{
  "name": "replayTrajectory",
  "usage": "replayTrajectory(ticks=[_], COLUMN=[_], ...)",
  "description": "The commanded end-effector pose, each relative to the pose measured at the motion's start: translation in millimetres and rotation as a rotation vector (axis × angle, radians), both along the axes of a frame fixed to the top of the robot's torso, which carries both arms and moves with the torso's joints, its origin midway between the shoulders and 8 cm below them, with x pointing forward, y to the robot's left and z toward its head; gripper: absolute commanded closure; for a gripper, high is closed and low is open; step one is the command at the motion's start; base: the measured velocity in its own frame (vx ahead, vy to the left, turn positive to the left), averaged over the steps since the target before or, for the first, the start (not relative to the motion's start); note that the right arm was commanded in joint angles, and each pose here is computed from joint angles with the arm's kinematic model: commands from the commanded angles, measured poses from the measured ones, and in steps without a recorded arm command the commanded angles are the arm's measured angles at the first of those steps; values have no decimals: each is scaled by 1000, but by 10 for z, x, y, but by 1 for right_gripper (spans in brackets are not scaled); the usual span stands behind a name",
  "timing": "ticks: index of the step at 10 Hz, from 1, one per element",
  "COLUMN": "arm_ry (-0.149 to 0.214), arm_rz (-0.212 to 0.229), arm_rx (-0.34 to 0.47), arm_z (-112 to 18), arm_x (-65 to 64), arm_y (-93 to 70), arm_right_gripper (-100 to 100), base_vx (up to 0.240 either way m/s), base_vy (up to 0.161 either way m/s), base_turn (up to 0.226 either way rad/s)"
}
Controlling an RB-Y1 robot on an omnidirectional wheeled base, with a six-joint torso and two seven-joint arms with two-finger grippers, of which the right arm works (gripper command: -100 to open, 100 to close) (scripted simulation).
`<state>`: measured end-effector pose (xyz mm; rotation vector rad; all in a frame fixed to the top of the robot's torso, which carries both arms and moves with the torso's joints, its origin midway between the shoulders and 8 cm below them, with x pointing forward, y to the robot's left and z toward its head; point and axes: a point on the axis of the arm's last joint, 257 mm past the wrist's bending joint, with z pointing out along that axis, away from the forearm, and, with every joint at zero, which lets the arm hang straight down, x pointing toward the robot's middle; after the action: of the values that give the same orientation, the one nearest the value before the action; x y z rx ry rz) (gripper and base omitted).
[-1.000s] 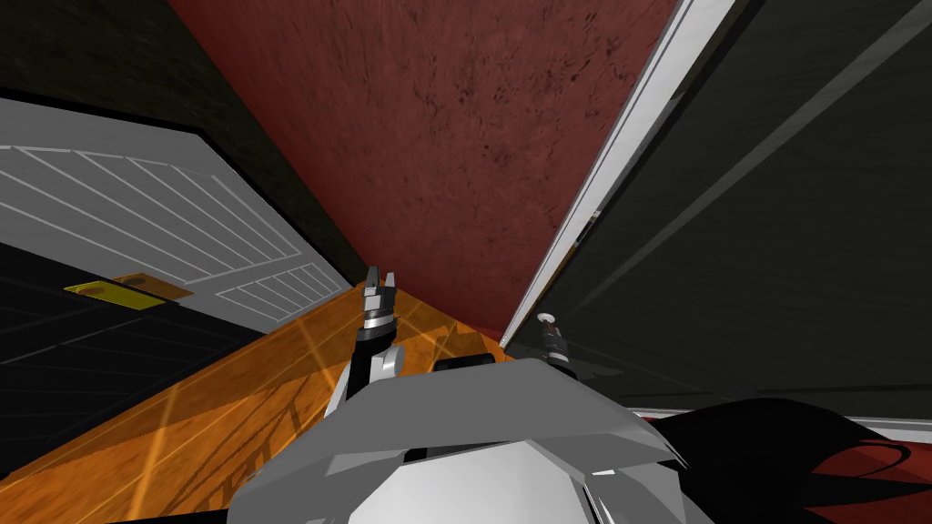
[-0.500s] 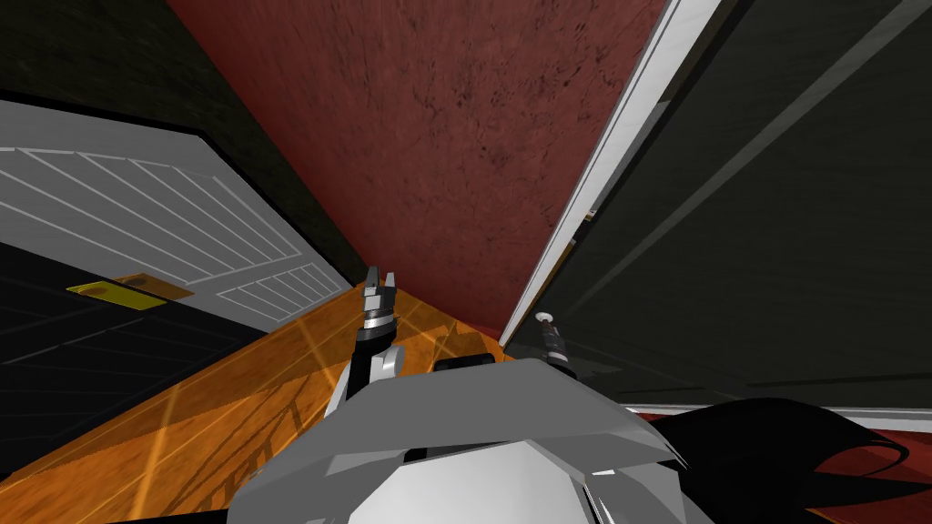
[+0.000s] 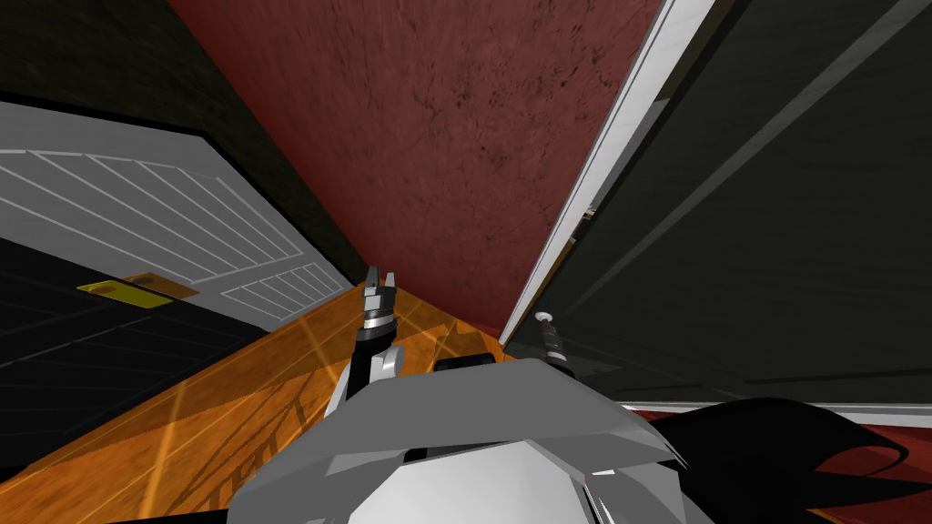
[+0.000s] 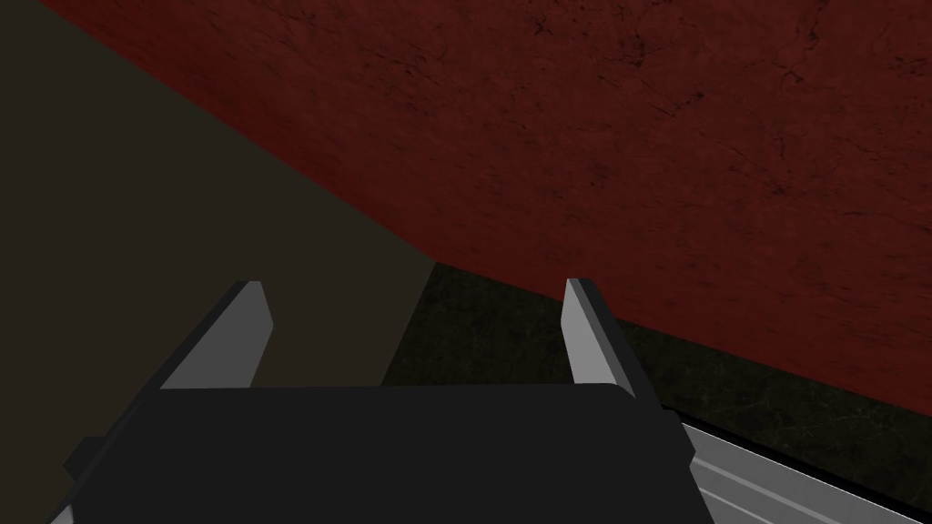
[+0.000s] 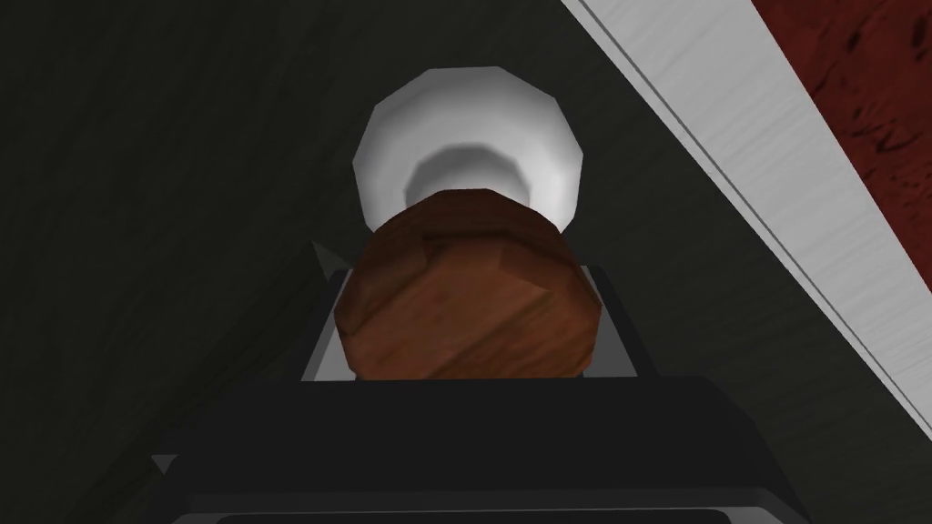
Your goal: Pull the door open
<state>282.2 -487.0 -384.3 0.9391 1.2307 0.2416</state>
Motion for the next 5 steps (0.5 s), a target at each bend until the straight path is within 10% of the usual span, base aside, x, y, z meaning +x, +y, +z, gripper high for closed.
replayTrajectory(ticks=[1, 5], arm_ry=[-14, -73], arm_rz=[11, 23], arm_rx=[33, 142], arm_z=[-23, -19], arm_x=[27, 50], arm_y=[68, 110], arm_right_gripper=[100, 100], base_vx=[-16, -22], base_vy=[1, 0], base_turn=[-3, 0])
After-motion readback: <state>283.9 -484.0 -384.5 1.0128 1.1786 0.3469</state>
